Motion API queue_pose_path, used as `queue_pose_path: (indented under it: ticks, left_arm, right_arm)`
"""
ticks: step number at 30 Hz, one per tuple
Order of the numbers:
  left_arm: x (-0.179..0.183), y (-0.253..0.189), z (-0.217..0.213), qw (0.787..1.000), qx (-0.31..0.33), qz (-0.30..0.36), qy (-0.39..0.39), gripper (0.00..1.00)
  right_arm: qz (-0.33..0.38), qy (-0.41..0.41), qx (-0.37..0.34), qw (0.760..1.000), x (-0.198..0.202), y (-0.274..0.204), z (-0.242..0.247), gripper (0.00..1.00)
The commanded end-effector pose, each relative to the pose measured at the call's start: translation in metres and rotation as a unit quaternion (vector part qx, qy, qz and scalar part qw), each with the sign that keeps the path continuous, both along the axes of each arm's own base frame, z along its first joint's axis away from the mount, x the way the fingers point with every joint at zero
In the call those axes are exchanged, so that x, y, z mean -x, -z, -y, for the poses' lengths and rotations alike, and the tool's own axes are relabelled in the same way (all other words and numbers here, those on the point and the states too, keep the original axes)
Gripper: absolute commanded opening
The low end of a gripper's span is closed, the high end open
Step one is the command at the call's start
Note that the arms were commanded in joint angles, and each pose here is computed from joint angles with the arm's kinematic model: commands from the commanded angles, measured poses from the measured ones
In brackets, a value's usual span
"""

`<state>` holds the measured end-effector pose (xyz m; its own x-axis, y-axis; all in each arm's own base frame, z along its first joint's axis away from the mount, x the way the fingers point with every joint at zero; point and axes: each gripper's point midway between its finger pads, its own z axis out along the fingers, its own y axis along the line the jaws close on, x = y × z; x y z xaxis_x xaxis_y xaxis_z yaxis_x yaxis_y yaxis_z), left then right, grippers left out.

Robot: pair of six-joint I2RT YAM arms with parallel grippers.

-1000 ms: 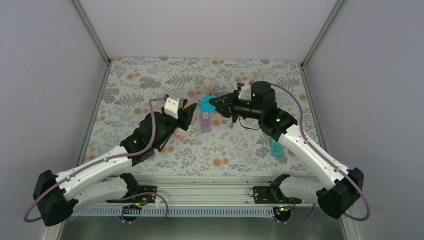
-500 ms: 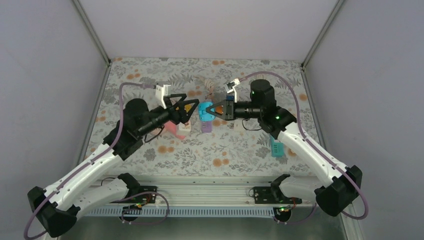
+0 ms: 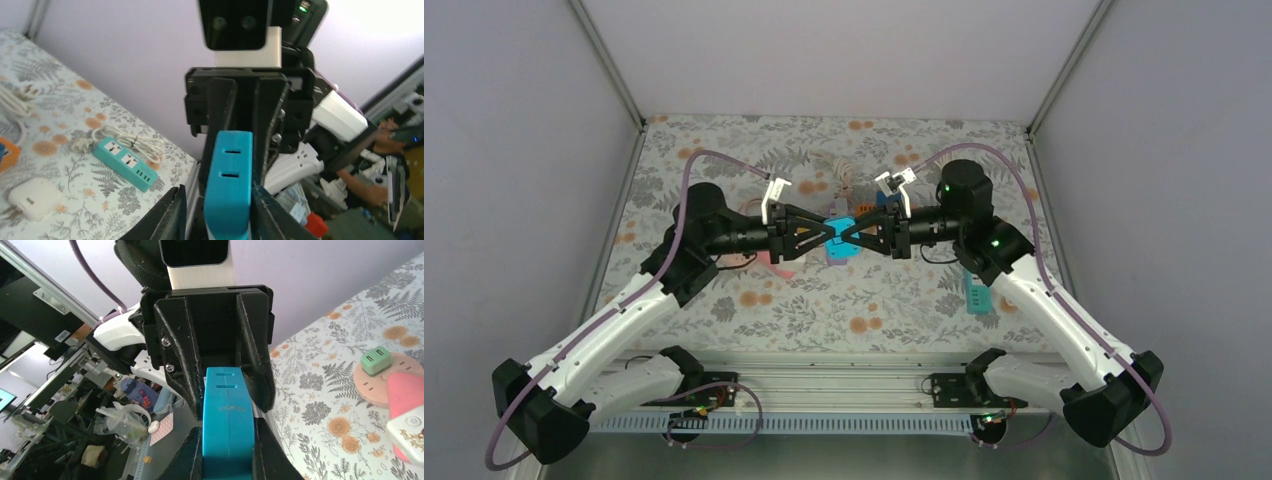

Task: Insert the plug
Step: Pick up the plug from the center of the board.

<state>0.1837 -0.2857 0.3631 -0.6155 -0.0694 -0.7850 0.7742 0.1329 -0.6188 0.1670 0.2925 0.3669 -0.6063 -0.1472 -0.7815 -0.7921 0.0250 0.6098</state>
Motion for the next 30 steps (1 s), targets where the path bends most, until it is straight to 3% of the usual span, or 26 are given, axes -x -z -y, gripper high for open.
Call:
queue_pose_path:
  ticks: [1,5,7,9,13,16,20,30]
  left_arm:
    - [0.016,-0.022,-0.002,0.999,0.024,0.028,0.040,0.28]
    - [0.018,-0.027,-0.002,0.998,0.028,0.044,0.042,0.06]
    - [0.016,-0.027,-0.002,0.998,0.028,0.049,0.036,0.03]
    - [0.014,-0.028,-0.002,0.998,0.028,0.050,0.030,0.02]
    - [0.013,-0.036,-0.004,0.997,0.042,0.053,0.023,0.02]
    - [0.010,-0.048,-0.007,0.997,0.057,0.055,0.008,0.02]
    - [0.007,-0.060,-0.010,0.995,0.082,0.053,-0.010,0.02]
    - [-0.005,-0.065,-0.015,0.990,0.125,0.041,-0.048,0.02]
  right_arm:
    - [0.057,-0.050,-0.039,0.996,0.020,-0.026,0.004,0.03]
    - [0.056,-0.044,-0.035,0.997,0.016,-0.023,0.003,0.04]
    - [0.052,-0.038,-0.035,0.997,0.013,-0.021,0.002,0.09]
    - [0.051,-0.038,-0.039,0.997,0.013,-0.020,0.002,0.19]
    - [0.051,-0.034,-0.050,0.997,0.013,-0.021,0.002,0.50]
    - [0.054,-0.021,-0.065,0.996,0.011,-0.025,0.003,0.60]
    - [0.051,0.010,-0.081,0.995,0.002,-0.028,0.002,0.58]
    - [0.058,0.063,-0.113,0.990,-0.013,-0.038,0.002,0.41]
